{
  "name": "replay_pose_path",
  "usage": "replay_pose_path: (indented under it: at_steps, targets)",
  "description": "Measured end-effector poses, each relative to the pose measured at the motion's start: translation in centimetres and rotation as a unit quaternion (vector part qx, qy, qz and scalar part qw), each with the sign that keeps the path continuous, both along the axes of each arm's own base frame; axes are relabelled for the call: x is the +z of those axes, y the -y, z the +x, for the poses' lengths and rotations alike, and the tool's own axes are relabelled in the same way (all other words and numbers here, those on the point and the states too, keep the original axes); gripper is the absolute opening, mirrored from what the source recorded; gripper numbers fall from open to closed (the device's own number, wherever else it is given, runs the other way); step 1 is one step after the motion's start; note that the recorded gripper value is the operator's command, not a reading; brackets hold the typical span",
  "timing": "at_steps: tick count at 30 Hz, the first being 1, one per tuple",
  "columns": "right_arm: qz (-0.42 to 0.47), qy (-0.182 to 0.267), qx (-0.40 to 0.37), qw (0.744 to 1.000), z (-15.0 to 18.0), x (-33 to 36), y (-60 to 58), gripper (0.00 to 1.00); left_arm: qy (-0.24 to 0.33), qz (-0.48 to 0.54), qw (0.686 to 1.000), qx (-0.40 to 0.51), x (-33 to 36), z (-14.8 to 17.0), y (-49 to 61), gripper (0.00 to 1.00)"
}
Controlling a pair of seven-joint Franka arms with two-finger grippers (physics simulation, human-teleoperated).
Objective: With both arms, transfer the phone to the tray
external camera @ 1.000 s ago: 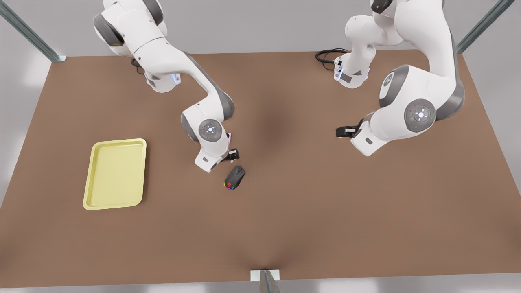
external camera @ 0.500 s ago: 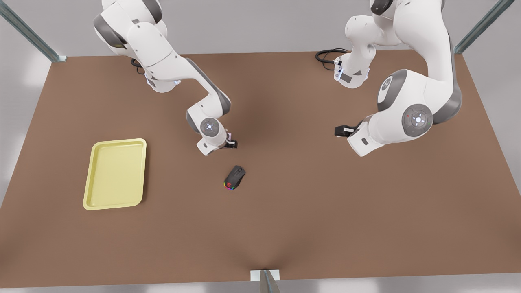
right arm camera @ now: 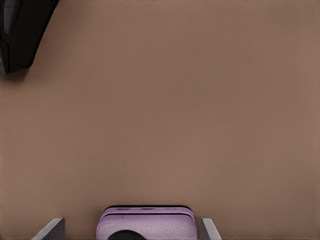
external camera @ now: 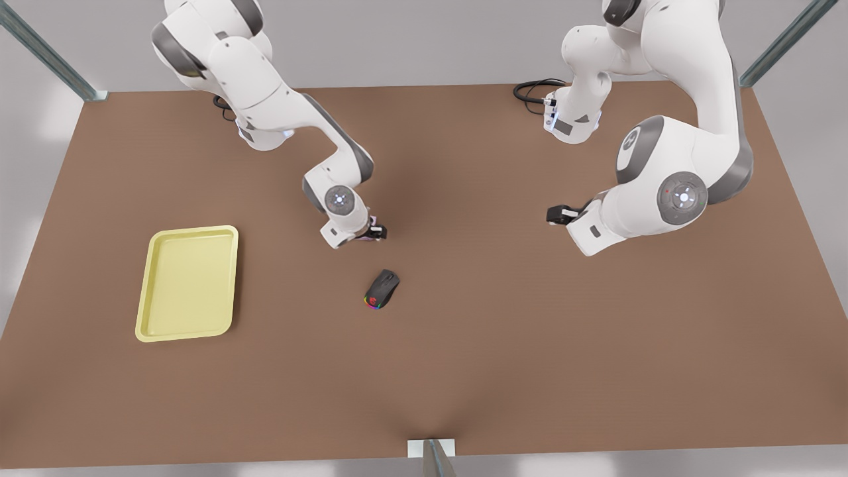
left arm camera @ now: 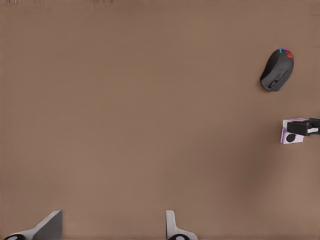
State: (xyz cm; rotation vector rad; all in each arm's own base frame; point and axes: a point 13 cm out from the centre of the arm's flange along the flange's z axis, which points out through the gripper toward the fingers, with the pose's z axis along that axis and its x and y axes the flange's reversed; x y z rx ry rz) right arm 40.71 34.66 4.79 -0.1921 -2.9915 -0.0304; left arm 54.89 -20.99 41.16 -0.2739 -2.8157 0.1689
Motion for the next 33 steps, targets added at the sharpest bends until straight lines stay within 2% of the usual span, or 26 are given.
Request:
replay_pose_path:
  at_steps: [12,20,22,27,29,33]
  targets:
    - [-0.036,-0.057,0.026,0.997,-4.7,-0.9,-0.1,1.00,0.004,-0.003,1.000,-0.010,0.1,0.2,-0.2,1.00]
    - [-0.034,-0.056,0.018,0.998,-4.3,-1.6,0.1,1.00,0.008,-0.005,1.000,-0.014,0.3,0.4,-0.1,1.00]
    - [-0.032,-0.053,0.016,0.998,-4.0,-1.6,0.1,0.93,0.009,-0.005,1.000,-0.014,0.3,0.4,-0.1,1.00]
    - [-0.023,-0.043,0.014,0.999,-3.3,-2.0,-0.4,0.92,0.010,-0.006,1.000,-0.016,0.2,0.5,-0.1,1.00]
    - [-0.019,-0.039,0.014,0.999,-3.2,-2.2,-0.6,0.80,0.011,-0.006,1.000,-0.017,0.1,0.5,-0.1,1.00]
    - [-0.011,-0.030,0.014,0.999,-2.7,-1.9,-0.9,0.77,0.012,-0.007,1.000,-0.017,0.2,0.6,0.0,1.00]
